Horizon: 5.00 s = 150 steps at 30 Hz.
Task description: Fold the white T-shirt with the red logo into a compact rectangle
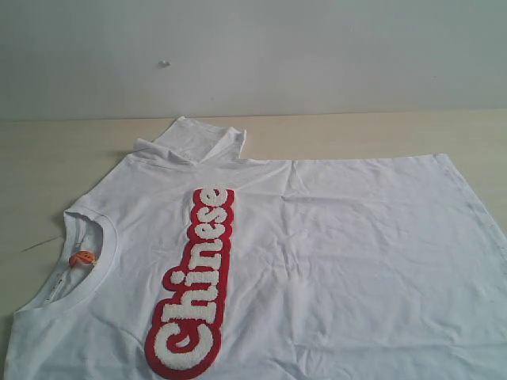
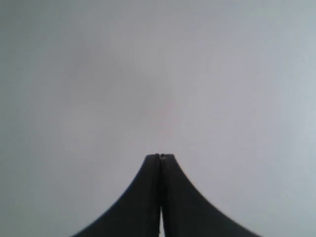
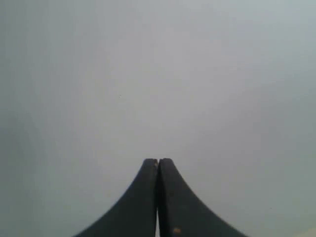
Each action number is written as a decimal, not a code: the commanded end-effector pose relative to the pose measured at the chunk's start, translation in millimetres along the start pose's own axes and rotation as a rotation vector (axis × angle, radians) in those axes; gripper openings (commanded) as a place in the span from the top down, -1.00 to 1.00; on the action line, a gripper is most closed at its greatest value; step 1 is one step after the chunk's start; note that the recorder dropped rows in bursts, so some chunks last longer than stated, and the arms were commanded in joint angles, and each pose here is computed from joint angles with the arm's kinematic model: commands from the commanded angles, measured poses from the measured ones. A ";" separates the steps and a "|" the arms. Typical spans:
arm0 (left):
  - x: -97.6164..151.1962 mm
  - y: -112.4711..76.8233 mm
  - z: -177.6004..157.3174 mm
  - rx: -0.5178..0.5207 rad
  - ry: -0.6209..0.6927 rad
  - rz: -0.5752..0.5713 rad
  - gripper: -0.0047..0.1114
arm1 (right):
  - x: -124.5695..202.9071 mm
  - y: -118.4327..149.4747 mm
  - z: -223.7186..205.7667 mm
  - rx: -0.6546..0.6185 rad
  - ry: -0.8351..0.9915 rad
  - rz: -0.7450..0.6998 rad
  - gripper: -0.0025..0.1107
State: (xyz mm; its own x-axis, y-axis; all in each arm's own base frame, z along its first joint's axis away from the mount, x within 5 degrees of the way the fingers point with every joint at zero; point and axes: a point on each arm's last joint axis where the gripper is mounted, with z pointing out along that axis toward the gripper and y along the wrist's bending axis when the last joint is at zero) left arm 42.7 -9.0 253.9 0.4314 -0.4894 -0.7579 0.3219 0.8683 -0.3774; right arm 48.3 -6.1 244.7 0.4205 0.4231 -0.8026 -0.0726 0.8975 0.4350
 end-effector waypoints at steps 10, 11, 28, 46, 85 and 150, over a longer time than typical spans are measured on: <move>-5.3 -17.5 18.8 0.055 0.252 0.120 0.92 | 3.6 6.8 1.5 -0.062 0.064 -0.049 0.96; -7.6 -19.0 23.0 0.058 0.267 0.131 0.92 | 4.7 6.4 2.5 -0.058 0.075 -0.055 0.96; -46.4 -45.7 85.2 0.172 0.333 0.172 0.92 | -50.6 43.5 36.9 -0.155 0.095 -0.346 0.96; -32.1 -38.9 193.7 0.233 0.671 0.316 0.92 | -67.6 65.4 171.1 -0.039 0.528 -0.816 0.96; -14.4 -18.6 308.5 0.333 0.638 0.590 0.92 | -8.1 89.0 255.2 -0.340 0.953 -1.062 0.96; 172.7 27.1 220.9 0.836 1.070 1.396 0.92 | 80.9 59.0 272.9 -0.733 1.168 -1.520 0.96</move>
State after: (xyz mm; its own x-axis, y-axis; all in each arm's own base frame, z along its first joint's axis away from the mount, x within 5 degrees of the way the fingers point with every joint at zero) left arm 313.8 -87.1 228.4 0.2149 0.9256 -0.3115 0.6563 0.0994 0.7479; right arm 324.2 45.7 315.8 -0.1461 -0.9640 -0.2220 -0.6970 0.2595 -0.6684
